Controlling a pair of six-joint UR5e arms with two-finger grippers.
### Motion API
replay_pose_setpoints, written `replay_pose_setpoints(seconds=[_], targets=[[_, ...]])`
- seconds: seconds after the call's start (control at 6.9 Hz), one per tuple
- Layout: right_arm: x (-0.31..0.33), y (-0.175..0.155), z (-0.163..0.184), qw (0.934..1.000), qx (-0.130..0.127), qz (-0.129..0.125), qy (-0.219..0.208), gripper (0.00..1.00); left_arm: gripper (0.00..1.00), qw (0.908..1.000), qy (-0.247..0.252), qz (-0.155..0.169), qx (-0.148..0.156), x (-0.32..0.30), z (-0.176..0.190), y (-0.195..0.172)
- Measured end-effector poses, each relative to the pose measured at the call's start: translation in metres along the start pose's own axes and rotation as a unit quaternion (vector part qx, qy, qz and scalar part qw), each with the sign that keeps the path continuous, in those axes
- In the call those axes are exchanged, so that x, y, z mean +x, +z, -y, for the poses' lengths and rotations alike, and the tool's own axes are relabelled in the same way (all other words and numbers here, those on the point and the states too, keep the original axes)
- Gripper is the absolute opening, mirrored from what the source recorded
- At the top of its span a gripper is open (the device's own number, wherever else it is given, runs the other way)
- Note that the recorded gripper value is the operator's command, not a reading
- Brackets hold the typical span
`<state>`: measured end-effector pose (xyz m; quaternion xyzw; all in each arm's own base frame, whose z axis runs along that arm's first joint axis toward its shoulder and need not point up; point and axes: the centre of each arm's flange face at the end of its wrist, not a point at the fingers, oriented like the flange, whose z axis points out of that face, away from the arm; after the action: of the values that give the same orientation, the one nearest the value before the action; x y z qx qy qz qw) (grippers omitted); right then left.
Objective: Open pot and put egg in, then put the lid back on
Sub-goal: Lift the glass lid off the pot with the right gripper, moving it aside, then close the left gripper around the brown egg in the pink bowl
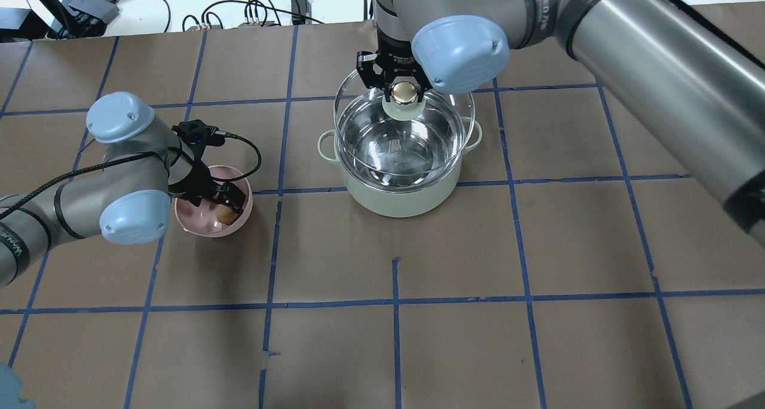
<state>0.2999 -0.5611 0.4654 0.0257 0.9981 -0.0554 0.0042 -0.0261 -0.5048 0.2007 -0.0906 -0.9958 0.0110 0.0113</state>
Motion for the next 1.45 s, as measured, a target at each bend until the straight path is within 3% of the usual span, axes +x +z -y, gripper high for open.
replay_pose_setpoints(seconds=[0.29,0.58,1.45], targets=[[0.111,-0.056,-0.009,0.9991,-0.031,0.003,0.029,0.01,0.93,0.9999,-0.015,0.000,0.000,0.000,0.000,0.003],[0.190,-0.069,-0.032,0.9988,-0.048,0.004,0.008,0.01,0.90,0.9996,-0.028,0.004,0.003,-0.001,0.001,0.004],[0.209,-0.068,-0.043,0.9984,-0.054,0.006,-0.018,0.01,0.88,0.9994,-0.035,0.001,-0.002,0.001,-0.001,0.012]])
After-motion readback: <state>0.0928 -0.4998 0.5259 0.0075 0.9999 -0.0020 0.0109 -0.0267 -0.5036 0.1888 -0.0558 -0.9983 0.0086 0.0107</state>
